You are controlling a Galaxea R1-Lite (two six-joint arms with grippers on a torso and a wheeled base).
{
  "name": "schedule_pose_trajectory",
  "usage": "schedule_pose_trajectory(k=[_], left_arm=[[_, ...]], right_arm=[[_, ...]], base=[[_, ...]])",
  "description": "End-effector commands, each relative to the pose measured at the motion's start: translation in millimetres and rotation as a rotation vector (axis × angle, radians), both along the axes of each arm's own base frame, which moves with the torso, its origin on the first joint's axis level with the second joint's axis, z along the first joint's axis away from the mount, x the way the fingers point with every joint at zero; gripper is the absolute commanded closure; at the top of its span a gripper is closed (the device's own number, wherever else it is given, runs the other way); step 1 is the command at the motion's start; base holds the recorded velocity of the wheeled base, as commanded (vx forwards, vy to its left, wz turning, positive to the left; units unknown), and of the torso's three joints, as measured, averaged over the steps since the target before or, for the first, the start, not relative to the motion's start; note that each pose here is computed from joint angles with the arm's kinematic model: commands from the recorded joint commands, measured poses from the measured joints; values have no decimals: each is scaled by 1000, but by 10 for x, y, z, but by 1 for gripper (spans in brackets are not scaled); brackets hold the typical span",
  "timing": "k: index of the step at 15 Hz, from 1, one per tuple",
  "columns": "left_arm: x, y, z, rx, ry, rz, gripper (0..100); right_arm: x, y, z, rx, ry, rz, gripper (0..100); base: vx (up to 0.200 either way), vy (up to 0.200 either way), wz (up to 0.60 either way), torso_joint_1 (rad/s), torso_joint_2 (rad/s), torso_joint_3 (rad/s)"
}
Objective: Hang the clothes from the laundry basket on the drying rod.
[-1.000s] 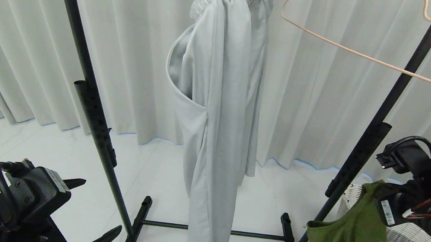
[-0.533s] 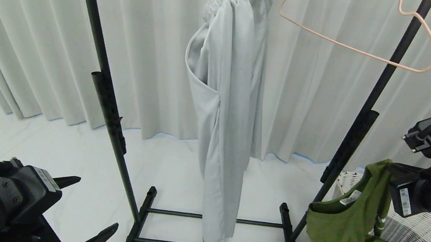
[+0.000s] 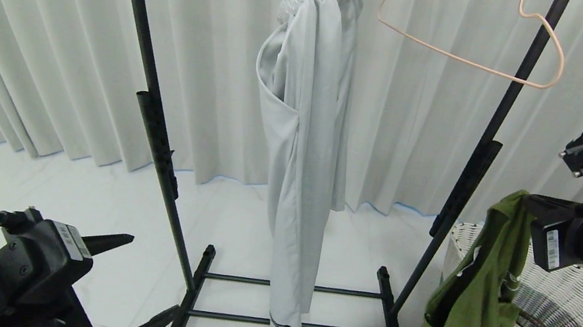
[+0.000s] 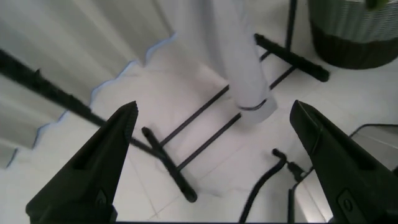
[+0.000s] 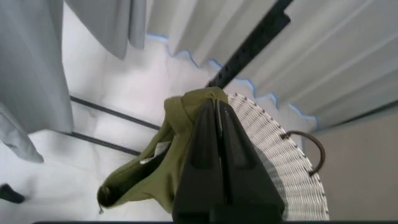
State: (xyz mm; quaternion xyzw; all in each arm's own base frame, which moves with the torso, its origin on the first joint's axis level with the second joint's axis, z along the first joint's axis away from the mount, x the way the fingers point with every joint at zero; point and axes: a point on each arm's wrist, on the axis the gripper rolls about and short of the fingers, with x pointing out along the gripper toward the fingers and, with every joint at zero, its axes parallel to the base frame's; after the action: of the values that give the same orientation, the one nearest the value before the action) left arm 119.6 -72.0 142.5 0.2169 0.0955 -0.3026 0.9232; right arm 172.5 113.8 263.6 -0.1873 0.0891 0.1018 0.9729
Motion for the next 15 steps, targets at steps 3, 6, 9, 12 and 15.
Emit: schedule_pose_trajectory(k=[3, 6, 9, 12, 15], left_arm=[[100, -363, 56, -30, 54, -217, 0], [198, -724, 151, -167, 177, -296, 0], [464, -1193, 211, -299, 317, -286, 0], [686, -1615, 158, -436, 485, -242, 0], [903, -1886, 86, -477, 527, -223, 0]], right_arm=[[-64, 79, 213, 69, -56, 47, 100], [-180, 156, 291, 118, -72, 108, 100], [-289, 156, 354, 140, -93, 146, 100], [-441, 154, 377, 159, -104, 205, 100], [-509, 220, 357, 158, -96, 257, 100]], base=[[0, 0, 0, 0, 0, 0], [0, 0, 0, 0, 0, 0], [0, 0, 0, 0, 0, 0], [0, 0, 0, 0, 0, 0], [0, 0, 0, 0, 0, 0]])
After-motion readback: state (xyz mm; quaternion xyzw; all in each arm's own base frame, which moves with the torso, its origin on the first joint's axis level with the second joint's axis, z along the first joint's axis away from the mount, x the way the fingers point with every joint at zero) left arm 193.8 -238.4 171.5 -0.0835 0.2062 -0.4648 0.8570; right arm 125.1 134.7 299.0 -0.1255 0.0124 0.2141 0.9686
